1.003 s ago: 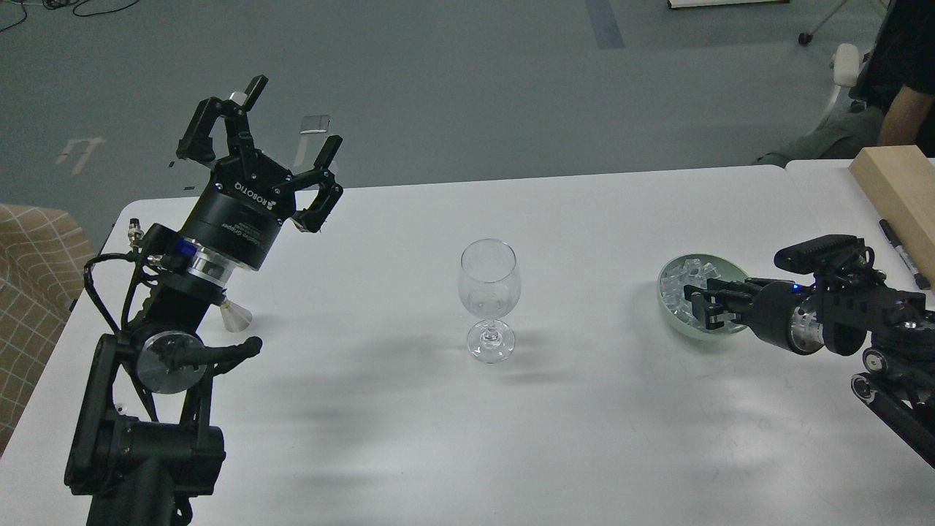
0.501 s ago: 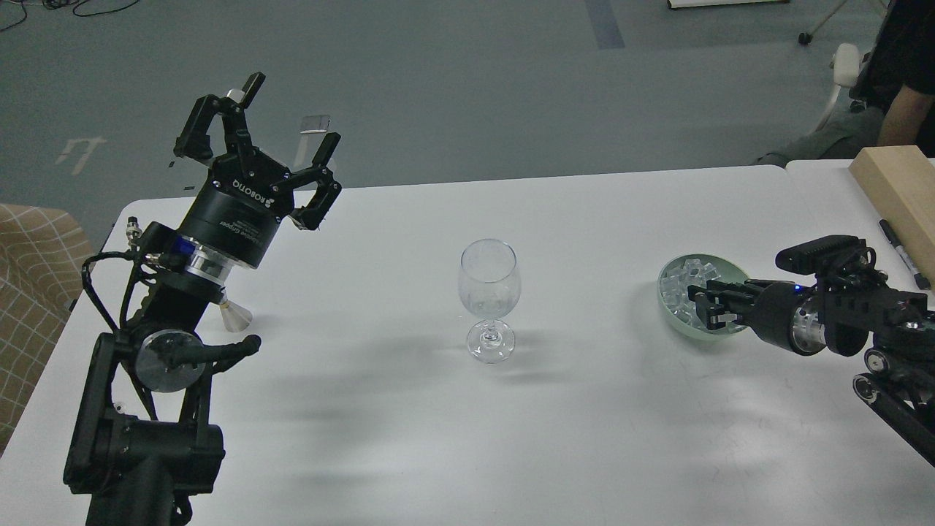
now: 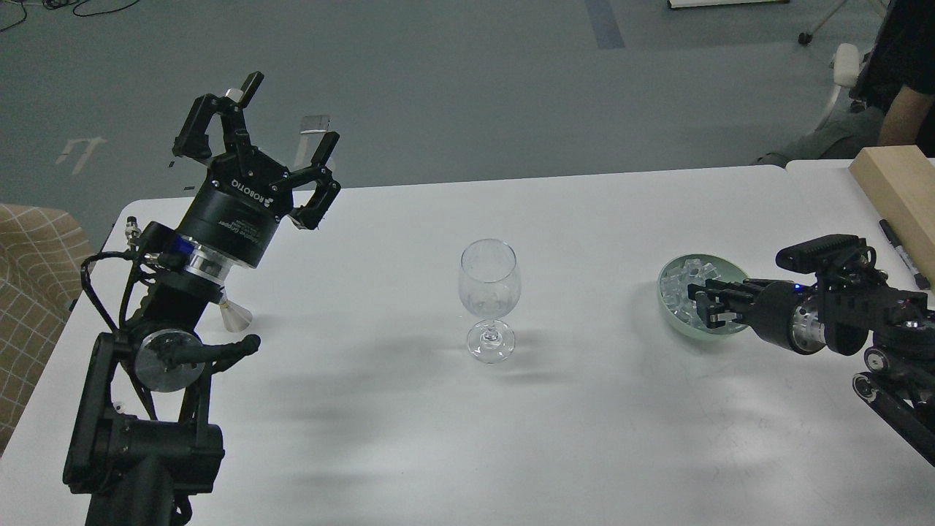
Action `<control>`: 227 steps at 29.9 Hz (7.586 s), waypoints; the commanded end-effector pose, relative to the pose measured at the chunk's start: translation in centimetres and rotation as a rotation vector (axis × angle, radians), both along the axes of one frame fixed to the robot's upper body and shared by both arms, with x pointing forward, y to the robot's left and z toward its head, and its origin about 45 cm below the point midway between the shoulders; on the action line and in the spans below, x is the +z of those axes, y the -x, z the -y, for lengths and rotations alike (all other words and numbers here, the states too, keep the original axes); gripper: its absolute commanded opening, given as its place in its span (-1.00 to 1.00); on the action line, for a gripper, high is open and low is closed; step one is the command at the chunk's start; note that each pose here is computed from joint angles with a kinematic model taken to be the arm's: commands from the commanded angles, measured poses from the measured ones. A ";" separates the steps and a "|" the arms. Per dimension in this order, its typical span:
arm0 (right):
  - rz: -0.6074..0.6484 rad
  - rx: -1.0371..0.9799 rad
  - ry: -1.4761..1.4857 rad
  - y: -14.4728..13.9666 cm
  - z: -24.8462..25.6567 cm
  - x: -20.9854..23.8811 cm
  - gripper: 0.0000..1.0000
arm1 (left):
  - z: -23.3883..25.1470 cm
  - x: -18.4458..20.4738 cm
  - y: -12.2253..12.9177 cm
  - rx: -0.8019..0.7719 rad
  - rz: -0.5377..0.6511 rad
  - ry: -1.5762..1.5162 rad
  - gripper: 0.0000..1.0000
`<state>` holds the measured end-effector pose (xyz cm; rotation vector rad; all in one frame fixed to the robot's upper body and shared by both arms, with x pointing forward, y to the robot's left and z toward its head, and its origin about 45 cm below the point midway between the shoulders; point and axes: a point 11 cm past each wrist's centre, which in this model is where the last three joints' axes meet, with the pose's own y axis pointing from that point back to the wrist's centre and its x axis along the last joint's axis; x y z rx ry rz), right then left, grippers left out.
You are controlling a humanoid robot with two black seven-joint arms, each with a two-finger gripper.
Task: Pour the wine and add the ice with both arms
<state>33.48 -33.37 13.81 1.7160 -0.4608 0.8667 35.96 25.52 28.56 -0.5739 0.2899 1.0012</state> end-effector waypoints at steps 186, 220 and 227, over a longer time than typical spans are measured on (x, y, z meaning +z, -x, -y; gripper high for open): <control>0.352 0.446 -0.290 -1.8 -22.3 15.9 0.92 | -2.3 0.9 -1.3 0.026 0.006 -0.048 0.95; 0.130 0.031 -1.724 -3.0 -13.4 23.3 1.00 | 0.4 -0.6 -1.2 0.023 0.022 0.050 0.95; 0.169 -0.058 -1.774 -3.1 -11.7 22.5 1.00 | -0.2 -1.2 -1.7 0.084 -0.022 0.066 0.95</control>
